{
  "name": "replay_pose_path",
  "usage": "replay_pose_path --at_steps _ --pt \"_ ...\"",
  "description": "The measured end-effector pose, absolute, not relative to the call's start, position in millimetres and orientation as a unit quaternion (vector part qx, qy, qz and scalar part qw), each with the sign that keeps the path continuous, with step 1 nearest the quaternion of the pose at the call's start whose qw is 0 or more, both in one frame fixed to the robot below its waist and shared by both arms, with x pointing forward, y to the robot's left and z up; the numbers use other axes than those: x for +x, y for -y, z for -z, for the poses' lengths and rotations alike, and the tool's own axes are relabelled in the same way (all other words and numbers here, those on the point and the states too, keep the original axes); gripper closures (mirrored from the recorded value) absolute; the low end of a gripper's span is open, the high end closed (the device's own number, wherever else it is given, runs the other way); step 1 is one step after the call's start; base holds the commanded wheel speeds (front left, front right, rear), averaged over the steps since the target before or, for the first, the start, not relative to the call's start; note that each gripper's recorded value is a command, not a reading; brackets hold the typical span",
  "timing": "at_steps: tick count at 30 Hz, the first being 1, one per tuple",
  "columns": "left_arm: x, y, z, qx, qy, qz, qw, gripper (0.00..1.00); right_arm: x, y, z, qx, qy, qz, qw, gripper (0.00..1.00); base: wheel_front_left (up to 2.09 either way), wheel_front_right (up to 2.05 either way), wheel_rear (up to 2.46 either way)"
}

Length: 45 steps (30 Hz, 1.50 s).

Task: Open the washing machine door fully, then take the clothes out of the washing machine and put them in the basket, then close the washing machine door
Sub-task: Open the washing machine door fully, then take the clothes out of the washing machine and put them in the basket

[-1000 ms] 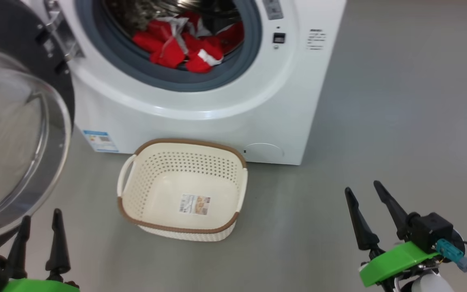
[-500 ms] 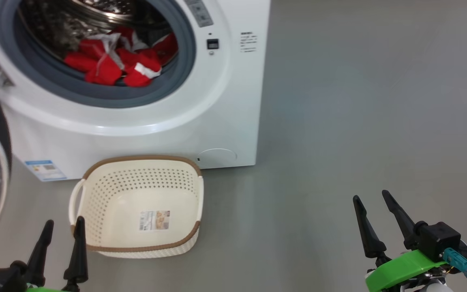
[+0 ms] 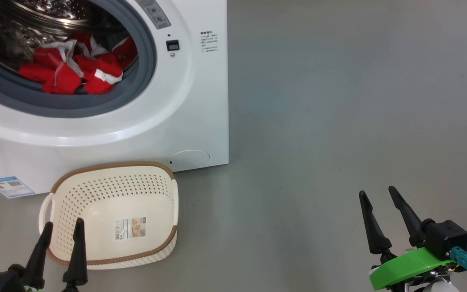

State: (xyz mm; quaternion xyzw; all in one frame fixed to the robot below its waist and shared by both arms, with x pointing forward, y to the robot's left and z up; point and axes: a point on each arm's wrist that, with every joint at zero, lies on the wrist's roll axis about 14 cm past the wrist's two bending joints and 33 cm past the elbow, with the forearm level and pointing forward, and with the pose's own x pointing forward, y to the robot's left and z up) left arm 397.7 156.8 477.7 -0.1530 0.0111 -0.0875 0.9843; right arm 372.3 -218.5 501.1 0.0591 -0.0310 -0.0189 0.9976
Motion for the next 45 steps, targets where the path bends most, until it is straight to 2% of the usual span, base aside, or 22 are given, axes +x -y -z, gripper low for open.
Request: replay_pose_path --at_steps 33,45 --pt "397 -157 -488 -0.157 0.004 0.090 0.984 0.00 372 220 -508 0.058 0.042 0.020 0.997 0.00 0.01 -0.01 0.00" --pt "397 -156 -489 -0.162 0.006 0.092 0.983 0.00 372 219 -507 0.057 0.040 0.017 0.997 0.00 0.74 -0.97 0.24"
